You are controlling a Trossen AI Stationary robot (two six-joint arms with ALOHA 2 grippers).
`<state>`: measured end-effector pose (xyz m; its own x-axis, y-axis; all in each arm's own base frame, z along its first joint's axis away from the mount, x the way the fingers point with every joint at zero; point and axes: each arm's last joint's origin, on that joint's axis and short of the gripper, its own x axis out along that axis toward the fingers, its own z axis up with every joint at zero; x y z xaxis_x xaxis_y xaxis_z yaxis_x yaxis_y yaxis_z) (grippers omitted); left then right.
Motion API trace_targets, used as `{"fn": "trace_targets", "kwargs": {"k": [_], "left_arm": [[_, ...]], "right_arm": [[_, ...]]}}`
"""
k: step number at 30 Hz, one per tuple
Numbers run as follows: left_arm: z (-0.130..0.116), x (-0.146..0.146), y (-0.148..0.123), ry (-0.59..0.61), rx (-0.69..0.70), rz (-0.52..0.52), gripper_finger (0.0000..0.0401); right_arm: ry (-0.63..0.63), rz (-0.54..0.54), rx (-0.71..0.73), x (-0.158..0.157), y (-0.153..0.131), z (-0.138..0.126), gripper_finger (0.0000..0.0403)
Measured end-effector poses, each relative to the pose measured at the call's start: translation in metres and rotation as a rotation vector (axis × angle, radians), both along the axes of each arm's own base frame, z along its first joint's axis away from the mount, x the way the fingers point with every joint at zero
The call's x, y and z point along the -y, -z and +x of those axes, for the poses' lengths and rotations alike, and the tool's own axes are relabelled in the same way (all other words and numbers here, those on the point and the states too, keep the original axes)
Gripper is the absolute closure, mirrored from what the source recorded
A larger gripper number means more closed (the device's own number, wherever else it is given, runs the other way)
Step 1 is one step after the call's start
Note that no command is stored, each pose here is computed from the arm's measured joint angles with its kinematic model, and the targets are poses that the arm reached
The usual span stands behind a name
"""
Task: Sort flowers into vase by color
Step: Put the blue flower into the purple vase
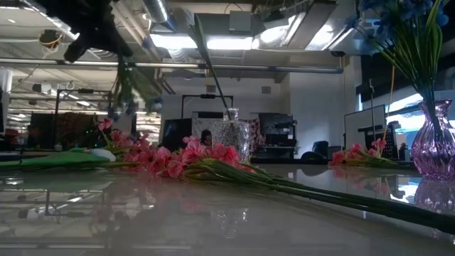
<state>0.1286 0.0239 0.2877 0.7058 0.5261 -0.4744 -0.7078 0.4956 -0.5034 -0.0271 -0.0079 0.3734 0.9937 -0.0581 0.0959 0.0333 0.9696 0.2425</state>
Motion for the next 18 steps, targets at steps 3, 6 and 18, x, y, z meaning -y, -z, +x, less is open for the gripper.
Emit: {"fn": "trace_targets", "kwargs": {"k": [3, 6, 18], "left_arm": [[0.006, 0.018, 0.017, 0.068, -0.021, -0.062, 0.0401], [0.012, 0.037, 0.035, 0.124, -0.043, -0.103, 0.0401], [0.019, 0.099, 0.111, 0.221, -0.125, -0.316, 0.04]], "right_arm": [[0.004, 0.016, 0.0, 0.0, 0.0, 0.0, 0.0227], [0.003, 0.033, 0.001, 0.0, 0.0, 0.0, 0.0227], [0.061, 0.06, 0.002, 0.002, 0.0, 0.0, 0.0227]]}}
